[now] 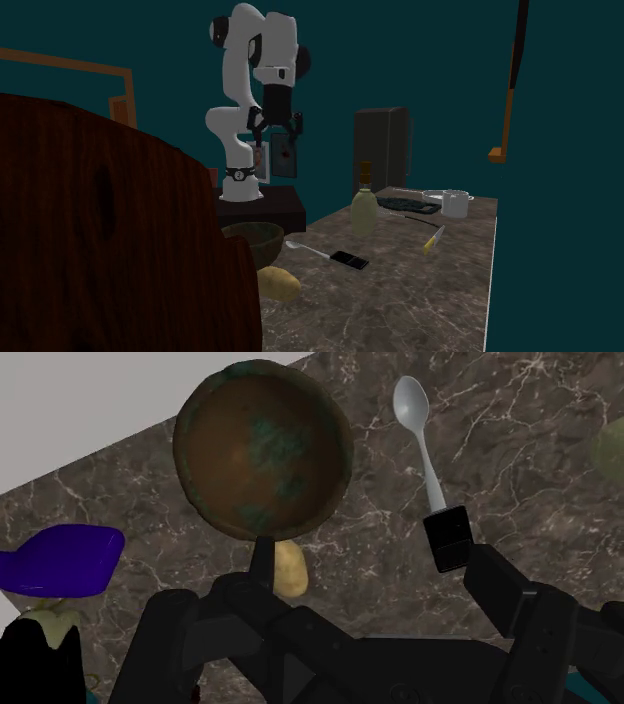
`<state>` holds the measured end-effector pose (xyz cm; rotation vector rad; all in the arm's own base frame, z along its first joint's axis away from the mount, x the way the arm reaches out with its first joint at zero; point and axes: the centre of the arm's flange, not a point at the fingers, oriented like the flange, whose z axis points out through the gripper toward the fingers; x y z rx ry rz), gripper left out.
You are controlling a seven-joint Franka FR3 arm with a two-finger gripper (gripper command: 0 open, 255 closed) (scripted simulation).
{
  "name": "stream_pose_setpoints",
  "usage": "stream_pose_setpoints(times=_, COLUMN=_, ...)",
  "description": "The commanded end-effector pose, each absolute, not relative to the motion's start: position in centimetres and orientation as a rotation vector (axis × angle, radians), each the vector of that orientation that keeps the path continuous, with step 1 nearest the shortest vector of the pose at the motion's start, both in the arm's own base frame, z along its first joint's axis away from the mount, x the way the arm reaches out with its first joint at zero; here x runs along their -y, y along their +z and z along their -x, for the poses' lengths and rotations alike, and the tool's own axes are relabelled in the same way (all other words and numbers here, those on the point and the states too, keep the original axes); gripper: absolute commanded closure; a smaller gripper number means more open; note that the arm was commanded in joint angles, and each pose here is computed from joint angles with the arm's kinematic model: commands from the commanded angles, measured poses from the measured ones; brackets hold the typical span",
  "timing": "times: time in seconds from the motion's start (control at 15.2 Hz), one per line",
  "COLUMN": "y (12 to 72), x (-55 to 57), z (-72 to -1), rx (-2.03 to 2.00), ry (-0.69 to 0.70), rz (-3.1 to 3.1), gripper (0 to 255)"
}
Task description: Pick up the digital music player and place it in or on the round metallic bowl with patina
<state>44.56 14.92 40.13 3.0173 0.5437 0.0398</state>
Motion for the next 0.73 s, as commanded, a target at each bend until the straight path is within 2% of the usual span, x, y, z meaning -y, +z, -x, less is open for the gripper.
stream_pose_setpoints(times=0.0, y=38.1, x=-16.0, z=-45.6, rx=-0.580, ry=0.030, rz=-3.013, gripper=0)
stream_pose_setpoints(times=0.66, y=27.8, x=-23.5, z=-49.6, rx=-0.759, ry=-0.026, rz=-2.982, gripper=0)
